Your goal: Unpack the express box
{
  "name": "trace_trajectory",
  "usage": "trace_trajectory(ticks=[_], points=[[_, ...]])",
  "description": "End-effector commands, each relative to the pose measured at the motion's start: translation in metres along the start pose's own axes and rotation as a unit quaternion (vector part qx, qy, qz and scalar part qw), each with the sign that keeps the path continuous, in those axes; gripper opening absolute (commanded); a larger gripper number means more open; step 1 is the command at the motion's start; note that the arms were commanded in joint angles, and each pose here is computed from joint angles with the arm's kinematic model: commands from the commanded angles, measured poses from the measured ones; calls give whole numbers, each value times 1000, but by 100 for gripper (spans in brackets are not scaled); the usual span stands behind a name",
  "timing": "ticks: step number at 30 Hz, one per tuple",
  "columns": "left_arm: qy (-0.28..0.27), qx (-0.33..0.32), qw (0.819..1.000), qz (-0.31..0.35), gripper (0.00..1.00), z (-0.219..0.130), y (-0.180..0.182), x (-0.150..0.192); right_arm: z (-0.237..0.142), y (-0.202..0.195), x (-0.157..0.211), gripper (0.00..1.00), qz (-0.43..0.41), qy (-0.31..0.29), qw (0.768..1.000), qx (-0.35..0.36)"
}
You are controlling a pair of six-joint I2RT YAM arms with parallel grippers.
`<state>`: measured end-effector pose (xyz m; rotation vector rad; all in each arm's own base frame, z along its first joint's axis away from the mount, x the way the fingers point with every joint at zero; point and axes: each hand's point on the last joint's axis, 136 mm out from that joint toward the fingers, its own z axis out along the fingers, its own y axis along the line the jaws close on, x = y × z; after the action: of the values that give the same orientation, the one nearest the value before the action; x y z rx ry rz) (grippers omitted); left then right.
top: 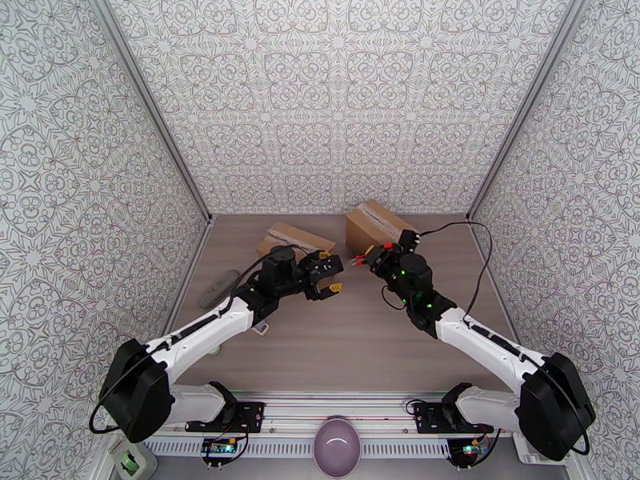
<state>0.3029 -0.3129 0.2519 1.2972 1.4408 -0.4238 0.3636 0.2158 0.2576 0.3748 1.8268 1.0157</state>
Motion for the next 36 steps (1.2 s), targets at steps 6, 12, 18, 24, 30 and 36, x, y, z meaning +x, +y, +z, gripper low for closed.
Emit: trace_trajectory(ticks=[6,12,18,24,30,36], points=[[52,18,996,-75,77,39,-12,-4,-14,19,13,0,-27,27,997,-61],[71,9,992,-101,76,60,-8,0,-22,26,12,0,-39,26,996,-77],[71,5,993,-99,68,71,-2,-4,-21,24,20,0,-40,42,995,-78],[54,14,994,-93,57,71,-5,-9,-17,19,24,0,-50,52,995,-69],[44,32,994,-94,41,74,-11,-12,-16,15,27,0,-53,52,995,-64],[42,38,994,-98,31,72,-13,-13,-18,10,28,0,-54,51,995,-60]])
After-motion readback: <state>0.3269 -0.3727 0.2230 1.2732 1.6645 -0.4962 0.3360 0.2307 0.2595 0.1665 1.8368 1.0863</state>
